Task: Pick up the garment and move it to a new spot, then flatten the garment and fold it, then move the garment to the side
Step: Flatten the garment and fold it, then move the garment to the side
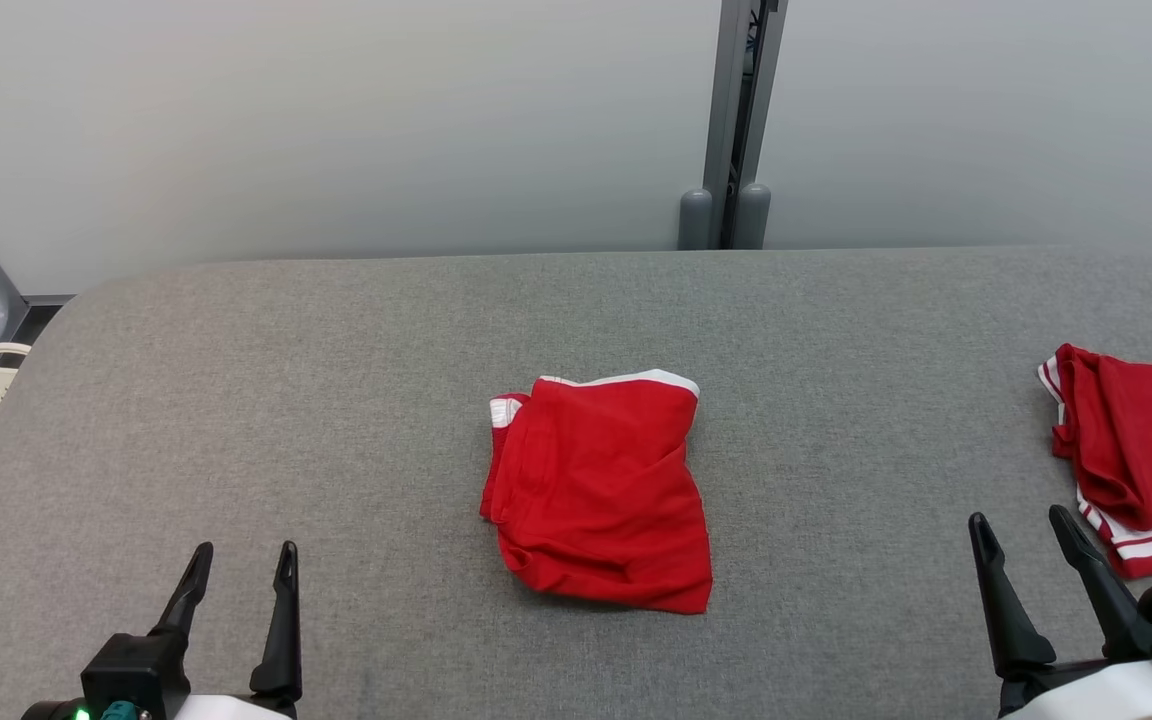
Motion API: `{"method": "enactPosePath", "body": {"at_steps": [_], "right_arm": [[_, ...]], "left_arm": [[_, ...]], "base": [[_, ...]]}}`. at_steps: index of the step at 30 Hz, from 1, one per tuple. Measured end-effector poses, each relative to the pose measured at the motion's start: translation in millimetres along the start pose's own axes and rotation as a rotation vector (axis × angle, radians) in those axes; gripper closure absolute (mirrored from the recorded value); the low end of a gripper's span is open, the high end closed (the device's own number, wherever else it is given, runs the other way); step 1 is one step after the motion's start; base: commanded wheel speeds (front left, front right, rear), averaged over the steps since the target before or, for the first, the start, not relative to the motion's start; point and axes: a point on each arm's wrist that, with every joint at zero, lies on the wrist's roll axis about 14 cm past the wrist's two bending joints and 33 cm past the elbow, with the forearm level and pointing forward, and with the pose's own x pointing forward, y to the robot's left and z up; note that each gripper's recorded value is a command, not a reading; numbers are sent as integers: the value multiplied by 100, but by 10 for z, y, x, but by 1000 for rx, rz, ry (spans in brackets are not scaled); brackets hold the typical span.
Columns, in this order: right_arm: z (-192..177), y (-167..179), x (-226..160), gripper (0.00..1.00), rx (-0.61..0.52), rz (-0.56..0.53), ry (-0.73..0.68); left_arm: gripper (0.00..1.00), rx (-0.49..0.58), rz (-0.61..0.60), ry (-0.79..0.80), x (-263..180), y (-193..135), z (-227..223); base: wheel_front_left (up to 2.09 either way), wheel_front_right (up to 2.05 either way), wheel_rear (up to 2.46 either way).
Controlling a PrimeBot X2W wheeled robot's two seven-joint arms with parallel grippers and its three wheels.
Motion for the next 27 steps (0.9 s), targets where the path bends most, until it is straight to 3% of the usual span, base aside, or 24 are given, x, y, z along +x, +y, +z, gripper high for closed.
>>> {"method": "enactPosePath", "body": {"at_steps": [27], "right_arm": [[-194, 15, 174, 0, 10, 12, 64]], "left_arm": [[0, -5, -17, -37, 178, -84, 118]], "base": [[0, 0, 0]]}}
